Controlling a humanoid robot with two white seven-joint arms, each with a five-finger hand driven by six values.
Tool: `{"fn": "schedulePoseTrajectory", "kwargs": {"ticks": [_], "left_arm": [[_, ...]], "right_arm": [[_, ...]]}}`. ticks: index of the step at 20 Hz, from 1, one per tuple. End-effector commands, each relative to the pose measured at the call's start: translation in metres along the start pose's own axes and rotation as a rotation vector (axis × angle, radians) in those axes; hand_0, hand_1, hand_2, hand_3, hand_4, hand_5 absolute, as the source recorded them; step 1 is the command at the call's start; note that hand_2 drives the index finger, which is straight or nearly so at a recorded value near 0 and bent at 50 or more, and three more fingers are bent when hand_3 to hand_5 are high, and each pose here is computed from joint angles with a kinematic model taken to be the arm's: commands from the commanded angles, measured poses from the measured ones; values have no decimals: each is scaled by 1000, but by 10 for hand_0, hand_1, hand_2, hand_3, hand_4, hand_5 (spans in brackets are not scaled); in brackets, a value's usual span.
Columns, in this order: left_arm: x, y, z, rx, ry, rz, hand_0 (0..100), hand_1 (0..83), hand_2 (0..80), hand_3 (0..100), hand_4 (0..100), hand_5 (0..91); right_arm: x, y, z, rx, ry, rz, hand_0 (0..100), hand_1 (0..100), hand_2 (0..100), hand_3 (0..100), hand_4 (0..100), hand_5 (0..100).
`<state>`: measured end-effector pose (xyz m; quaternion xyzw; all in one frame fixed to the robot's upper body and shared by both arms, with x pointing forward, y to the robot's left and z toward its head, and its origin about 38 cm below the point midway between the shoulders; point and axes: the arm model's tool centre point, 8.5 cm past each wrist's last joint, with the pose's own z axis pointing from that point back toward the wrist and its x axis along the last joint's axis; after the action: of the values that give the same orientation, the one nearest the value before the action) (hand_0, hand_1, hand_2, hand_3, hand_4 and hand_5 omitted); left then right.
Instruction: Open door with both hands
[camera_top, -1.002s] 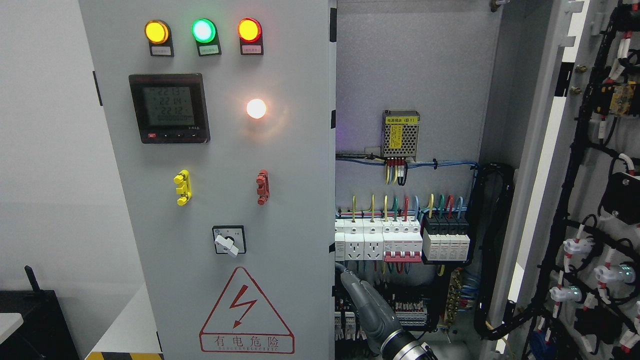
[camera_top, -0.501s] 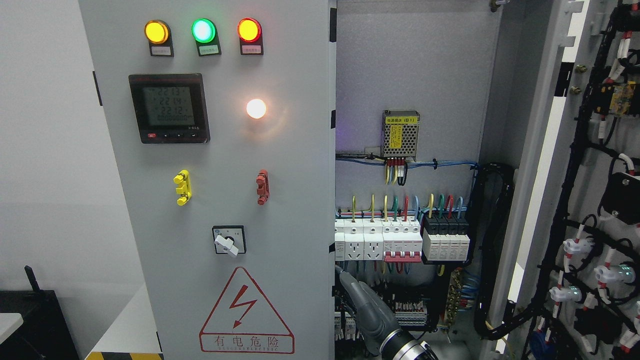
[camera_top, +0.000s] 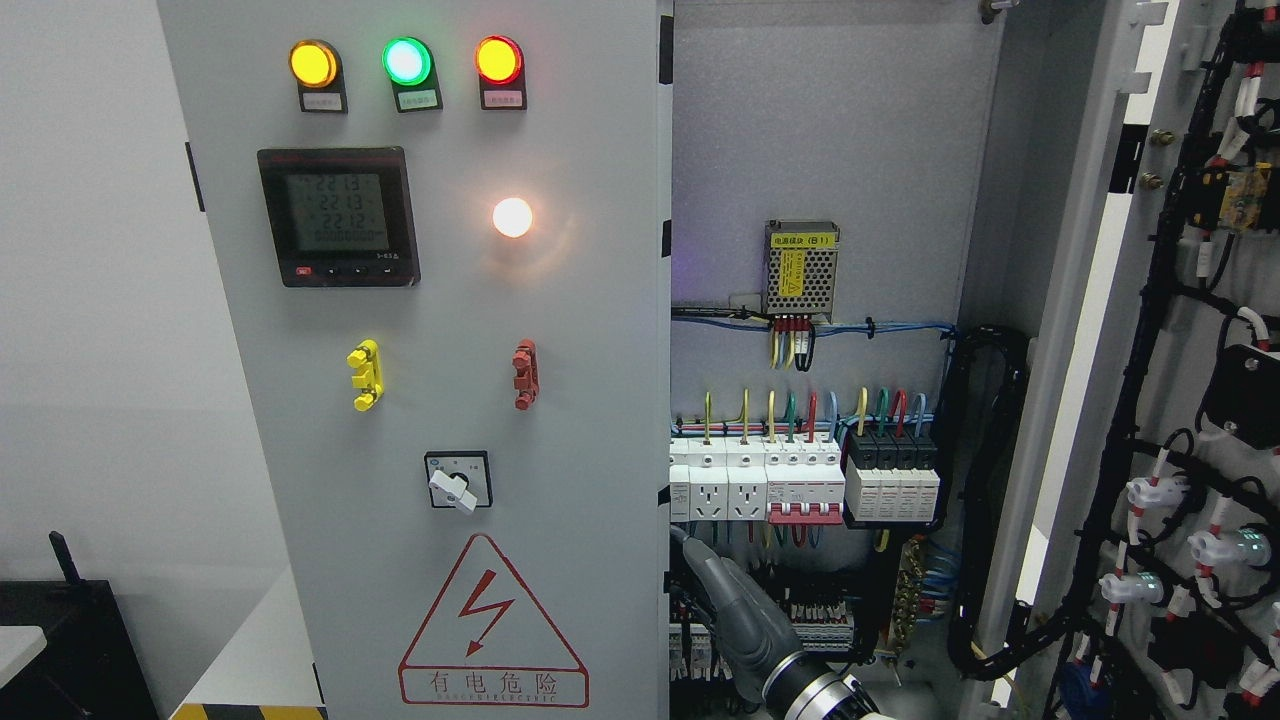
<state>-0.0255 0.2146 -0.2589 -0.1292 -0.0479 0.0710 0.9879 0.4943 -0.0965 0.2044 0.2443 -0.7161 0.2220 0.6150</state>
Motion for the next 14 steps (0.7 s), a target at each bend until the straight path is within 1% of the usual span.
{"fn": "schedulePoseTrajectory", "kwargs": {"ticks": [1,6,10,14], "left_arm": [[0,0,0,-2,-1,0,0,0,0,0,0,0],[0,0,0,0,-1,0,0,0,0,0,0,0],[0,0,0,0,-1,0,0,0,0,0,0,0],[0,0,0,0,-1,0,0,0,0,0,0,0]], "right_arm": [[-1,-3,0,19,6,-3,379,0,0,0,0,0],[0,-9,-4,15,9,5,379,0,0,0,0,0],[1,-6,-5,53,8,6,379,0,0,0,0,0],[0,-8,-6,55,13,7,378,0,0,0,0,0]]}}
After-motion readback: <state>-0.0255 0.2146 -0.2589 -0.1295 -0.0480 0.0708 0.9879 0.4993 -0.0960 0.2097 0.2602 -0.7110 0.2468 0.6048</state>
